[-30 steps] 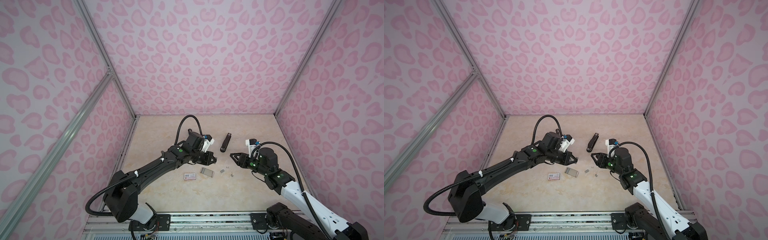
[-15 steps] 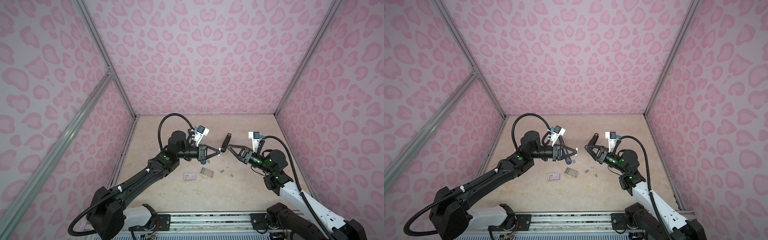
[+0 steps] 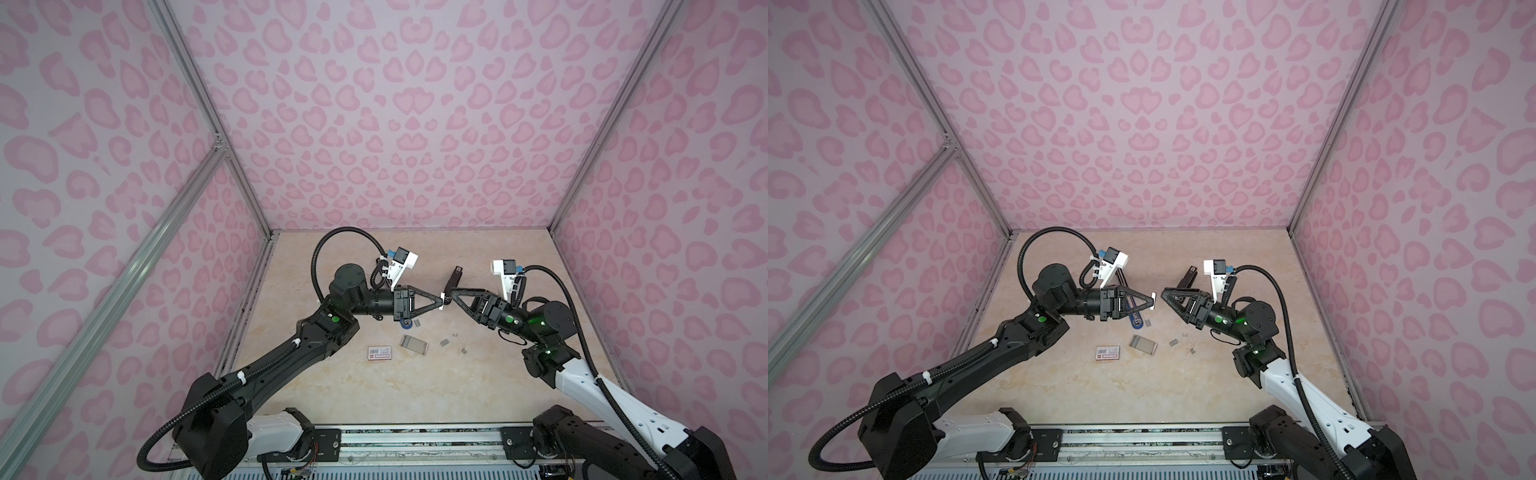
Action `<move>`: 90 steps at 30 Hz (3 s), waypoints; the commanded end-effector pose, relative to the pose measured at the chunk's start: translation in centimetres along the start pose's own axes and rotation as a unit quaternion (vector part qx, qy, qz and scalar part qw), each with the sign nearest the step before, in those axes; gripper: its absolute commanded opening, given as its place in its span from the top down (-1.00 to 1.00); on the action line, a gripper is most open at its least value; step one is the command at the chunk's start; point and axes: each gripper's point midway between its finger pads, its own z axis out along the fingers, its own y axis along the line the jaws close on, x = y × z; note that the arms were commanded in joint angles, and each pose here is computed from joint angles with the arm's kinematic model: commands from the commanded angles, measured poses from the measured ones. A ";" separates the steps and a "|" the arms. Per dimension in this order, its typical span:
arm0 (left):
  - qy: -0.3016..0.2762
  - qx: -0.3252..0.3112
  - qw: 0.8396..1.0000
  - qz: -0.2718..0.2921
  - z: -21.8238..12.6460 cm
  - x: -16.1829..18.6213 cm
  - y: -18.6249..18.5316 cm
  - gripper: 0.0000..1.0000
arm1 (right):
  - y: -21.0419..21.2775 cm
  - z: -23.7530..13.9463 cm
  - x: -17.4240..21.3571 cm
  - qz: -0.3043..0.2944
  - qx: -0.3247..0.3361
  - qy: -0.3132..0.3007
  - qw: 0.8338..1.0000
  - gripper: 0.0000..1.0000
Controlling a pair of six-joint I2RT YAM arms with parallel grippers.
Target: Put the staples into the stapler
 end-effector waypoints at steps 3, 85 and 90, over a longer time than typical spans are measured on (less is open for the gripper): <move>-0.002 0.014 1.000 0.014 0.0 -0.1 -0.7 0.94 | 1.2 0.7 0.0 -0.017 -0.023 0.007 1.000 0.04; -0.138 -0.512 0.825 -0.196 -19.8 8.1 18.6 0.14 | -21.2 9.8 4.4 -0.117 0.419 0.235 0.869 0.66; -0.136 -0.515 0.822 -0.201 -20.0 8.6 19.0 0.13 | -25.1 11.6 4.9 -0.125 0.451 0.248 0.848 0.67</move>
